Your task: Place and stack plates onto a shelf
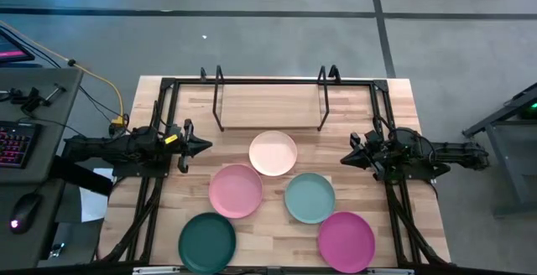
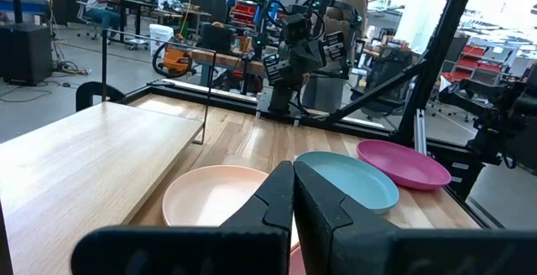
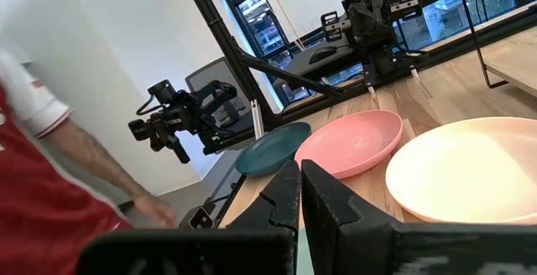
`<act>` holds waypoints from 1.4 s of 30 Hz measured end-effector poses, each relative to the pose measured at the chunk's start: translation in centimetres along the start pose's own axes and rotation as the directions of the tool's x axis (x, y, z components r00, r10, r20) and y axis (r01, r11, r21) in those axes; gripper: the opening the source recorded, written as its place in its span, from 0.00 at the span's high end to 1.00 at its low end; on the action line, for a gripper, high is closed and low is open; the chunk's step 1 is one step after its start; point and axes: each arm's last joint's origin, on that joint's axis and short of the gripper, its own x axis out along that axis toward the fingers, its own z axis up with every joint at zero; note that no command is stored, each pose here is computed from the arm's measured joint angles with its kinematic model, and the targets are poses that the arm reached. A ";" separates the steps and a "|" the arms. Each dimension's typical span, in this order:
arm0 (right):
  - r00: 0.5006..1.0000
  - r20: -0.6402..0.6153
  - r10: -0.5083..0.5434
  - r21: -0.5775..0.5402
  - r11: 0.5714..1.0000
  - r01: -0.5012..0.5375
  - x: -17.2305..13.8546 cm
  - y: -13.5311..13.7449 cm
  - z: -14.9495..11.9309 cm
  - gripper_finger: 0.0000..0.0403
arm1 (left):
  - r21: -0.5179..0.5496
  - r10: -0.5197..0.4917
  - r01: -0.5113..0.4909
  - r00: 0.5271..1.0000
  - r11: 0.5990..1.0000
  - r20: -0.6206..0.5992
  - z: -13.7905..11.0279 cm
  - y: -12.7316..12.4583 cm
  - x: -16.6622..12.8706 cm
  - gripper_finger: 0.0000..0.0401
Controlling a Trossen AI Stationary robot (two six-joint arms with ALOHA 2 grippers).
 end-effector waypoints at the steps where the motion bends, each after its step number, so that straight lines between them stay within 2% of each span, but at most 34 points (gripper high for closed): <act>1: 1.000 0.000 0.000 0.000 1.000 0.000 0.0 0.0 0.0 1.00 | 0.000 0.000 0.000 1.000 1.000 0.000 0.0 0.0 0.0 1.00; 12: 1.000 0.012 -0.010 -0.002 1.000 0.010 0.0 0.0 0.1 1.00 | 0.000 0.000 0.000 1.000 1.000 0.000 0.0 0.0 0.0 1.00; 14: 0.996 0.087 -0.032 0.012 0.999 0.031 0.0 0.1 0.6 1.00 | 0.000 0.000 0.000 1.000 1.000 0.000 0.0 0.0 0.0 1.00; 15: 0.989 0.143 -0.040 0.055 0.998 0.032 -0.1 0.3 1.1 1.00 | 0.000 0.000 0.000 1.000 1.000 0.000 0.0 0.0 0.0 1.00; 18: 0.936 0.341 -0.089 0.265 0.964 -0.005 -0.4 0.6 2.5 1.00 | 0.000 0.001 -0.001 1.000 1.000 0.000 0.0 0.0 0.0 1.00; 21: 0.844 0.498 -0.201 0.412 0.911 -0.027 -0.8 0.7 3.4 1.00 | 0.000 0.000 0.000 1.000 1.000 0.000 0.0 0.0 0.0 1.00; 24: 0.758 0.609 -0.234 0.407 0.912 -0.045 -1.3 0.9 4.3 1.00 | 0.000 0.001 -0.001 1.000 1.000 0.000 0.0 0.0 0.0 1.00; 26: 0.719 0.668 -0.190 0.343 0.937 -0.072 -1.5 1.3 4.9 1.00 | 0.000 0.000 0.000 1.000 1.000 0.000 0.0 0.0 0.0 1.00; 28: 0.706 0.685 -0.180 0.297 0.954 -0.045 -1.5 1.7 5.5 1.00 | 0.000 0.001 -0.001 1.000 1.000 0.000 0.0 0.0 0.0 1.00; 31: 0.703 0.687 -0.184 0.251 0.968 0.007 -1.2 2.2 6.8 1.00 | 0.000 0.000 0.000 1.000 1.000 0.000 0.0 0.0 0.0 1.00; 35: 0.728 0.648 -0.223 0.260 0.964 0.063 0.0 2.5 8.3 1.00 | 0.000 0.000 0.000 1.000 1.000 -0.001 0.0 0.0 0.0 1.00; 42: 0.845 0.479 -0.238 0.107 0.971 0.214 3.8 2.6 10.6 1.00 | 0.000 0.001 -0.001 1.000 1.000 0.000 0.0 0.0 0.0 1.00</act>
